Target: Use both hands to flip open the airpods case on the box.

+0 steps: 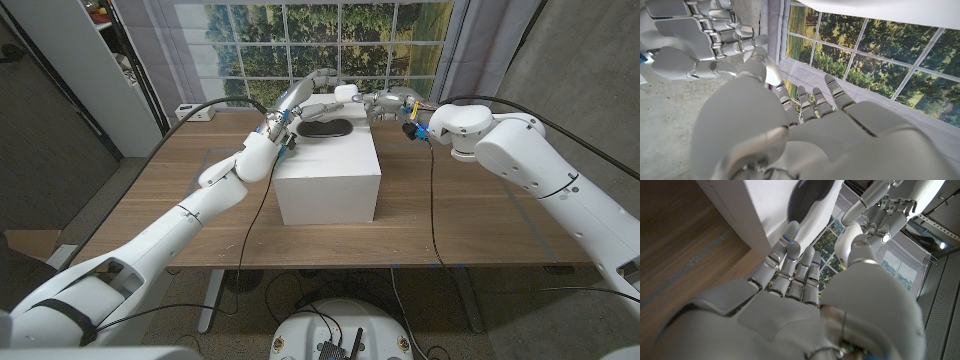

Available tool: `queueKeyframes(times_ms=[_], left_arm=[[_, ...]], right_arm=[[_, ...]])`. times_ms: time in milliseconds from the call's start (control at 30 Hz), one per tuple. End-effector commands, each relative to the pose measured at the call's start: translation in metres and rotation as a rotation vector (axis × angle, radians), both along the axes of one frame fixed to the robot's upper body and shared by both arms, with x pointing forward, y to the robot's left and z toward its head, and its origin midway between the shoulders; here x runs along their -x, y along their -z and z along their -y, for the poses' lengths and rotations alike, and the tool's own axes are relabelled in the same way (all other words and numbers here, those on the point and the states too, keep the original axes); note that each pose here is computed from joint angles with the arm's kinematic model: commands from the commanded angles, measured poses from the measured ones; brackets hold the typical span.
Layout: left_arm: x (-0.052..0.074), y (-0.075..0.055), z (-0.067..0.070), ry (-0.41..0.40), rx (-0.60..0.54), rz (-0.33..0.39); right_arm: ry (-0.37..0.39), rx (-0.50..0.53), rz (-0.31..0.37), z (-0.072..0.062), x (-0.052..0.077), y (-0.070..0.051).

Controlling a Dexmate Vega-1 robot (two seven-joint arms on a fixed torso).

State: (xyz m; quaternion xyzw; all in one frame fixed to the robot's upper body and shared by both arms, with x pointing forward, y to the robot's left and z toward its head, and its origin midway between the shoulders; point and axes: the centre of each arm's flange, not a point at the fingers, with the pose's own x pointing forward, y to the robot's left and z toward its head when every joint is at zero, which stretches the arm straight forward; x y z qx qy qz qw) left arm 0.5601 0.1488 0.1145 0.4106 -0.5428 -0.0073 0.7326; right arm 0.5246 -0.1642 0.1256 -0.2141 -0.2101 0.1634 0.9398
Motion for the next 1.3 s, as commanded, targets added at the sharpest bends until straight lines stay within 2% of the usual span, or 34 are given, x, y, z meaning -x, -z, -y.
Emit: queueKeyframes(times_ms=[33, 267, 733, 1300], left_arm=[[-0.004, 0.004, 0.006, -0.008, 0.019, -0.003], [-0.006, 0.005, 0.008, -0.001, 0.015, -0.011], [-0.005, 0.010, 0.013, 0.021, 0.006, -0.050], [-0.002, 0.012, 0.019, 0.022, -0.001, -0.054]], right_arm=[[-0.021, -0.030, -0.024, -0.011, -0.007, 0.008], [-0.034, -0.040, -0.007, -0.014, -0.007, 0.007], [-0.055, -0.071, -0.004, -0.011, -0.006, 0.008], [-0.061, -0.083, 0.004, -0.012, -0.008, 0.010]])
